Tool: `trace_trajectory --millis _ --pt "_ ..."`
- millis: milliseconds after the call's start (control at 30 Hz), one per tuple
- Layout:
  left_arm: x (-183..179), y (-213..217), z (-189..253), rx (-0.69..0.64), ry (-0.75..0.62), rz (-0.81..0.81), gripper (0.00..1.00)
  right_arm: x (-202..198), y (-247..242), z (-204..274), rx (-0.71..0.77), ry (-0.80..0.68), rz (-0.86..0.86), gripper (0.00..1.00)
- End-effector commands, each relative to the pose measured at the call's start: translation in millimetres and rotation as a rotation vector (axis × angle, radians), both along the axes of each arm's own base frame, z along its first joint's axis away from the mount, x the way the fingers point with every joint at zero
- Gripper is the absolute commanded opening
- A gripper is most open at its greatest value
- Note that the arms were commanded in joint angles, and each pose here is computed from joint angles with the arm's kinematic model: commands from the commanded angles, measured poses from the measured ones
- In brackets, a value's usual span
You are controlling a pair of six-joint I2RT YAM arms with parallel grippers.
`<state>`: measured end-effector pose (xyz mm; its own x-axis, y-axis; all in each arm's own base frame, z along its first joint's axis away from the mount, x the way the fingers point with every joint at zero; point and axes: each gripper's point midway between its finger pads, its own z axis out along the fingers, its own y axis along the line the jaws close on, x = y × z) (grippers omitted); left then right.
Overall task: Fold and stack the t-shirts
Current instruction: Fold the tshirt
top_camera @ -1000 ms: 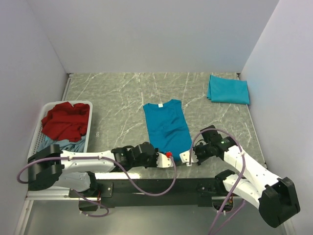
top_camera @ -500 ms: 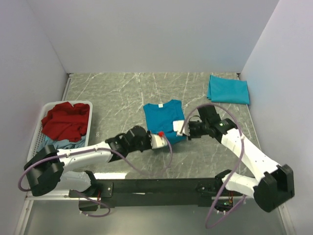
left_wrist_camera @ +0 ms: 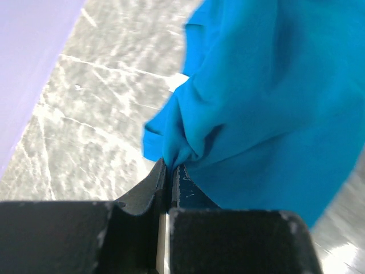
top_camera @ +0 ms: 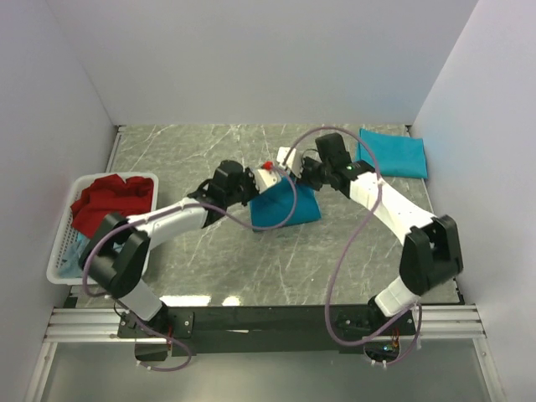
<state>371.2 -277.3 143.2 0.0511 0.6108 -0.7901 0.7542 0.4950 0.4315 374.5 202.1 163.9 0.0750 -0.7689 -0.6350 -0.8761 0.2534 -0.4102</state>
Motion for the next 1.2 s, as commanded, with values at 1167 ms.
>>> trace_trajectory --millis 1167 --pt "123.3 6.8 -32.8 -0.015 0.097 0.12 0.01 129.0 -2.0 -31.7 -0.003 0.003 -0.35 0.0"
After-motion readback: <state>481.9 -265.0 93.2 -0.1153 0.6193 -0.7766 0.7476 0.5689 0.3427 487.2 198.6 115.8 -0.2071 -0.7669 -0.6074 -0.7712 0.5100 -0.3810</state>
